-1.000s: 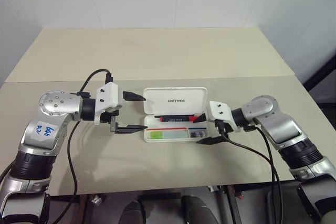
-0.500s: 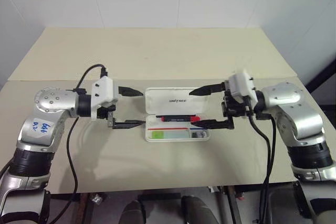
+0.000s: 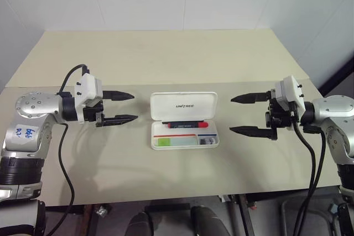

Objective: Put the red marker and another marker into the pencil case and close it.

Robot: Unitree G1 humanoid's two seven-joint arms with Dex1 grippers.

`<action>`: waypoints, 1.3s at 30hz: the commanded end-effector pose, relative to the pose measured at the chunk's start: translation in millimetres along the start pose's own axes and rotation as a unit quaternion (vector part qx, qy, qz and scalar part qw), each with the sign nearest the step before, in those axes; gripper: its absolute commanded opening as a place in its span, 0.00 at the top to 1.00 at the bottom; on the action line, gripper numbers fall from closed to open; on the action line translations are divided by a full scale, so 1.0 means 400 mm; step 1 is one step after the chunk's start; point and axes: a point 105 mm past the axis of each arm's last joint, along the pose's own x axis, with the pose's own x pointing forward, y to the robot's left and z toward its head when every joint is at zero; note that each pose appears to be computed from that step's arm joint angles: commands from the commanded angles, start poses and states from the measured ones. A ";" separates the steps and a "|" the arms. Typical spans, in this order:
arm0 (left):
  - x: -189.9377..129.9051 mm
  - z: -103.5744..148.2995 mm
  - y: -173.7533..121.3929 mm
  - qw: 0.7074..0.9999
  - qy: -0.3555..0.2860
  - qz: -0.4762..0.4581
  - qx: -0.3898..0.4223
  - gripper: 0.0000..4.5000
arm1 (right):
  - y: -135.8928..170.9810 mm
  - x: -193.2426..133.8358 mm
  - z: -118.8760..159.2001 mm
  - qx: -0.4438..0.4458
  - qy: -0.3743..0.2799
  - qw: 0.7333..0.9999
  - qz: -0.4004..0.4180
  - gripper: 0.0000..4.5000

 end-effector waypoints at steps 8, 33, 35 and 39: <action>-0.009 0.011 0.024 0.999 -0.005 0.035 0.020 0.99 | -0.020 -0.003 0.025 -0.030 -0.012 0.999 -0.029 0.00; 0.246 -0.049 0.127 0.988 0.017 0.152 -0.036 0.99 | -0.007 0.000 0.026 -0.026 -0.009 0.998 -0.054 0.00; 0.264 -0.030 0.093 0.994 0.000 0.104 -0.020 0.99 | -0.007 -0.001 0.025 -0.025 -0.010 0.998 -0.057 0.00; 0.266 0.015 0.032 0.999 -0.046 0.026 -0.001 0.99 | -0.007 -0.004 0.027 -0.023 -0.012 0.998 -0.062 0.00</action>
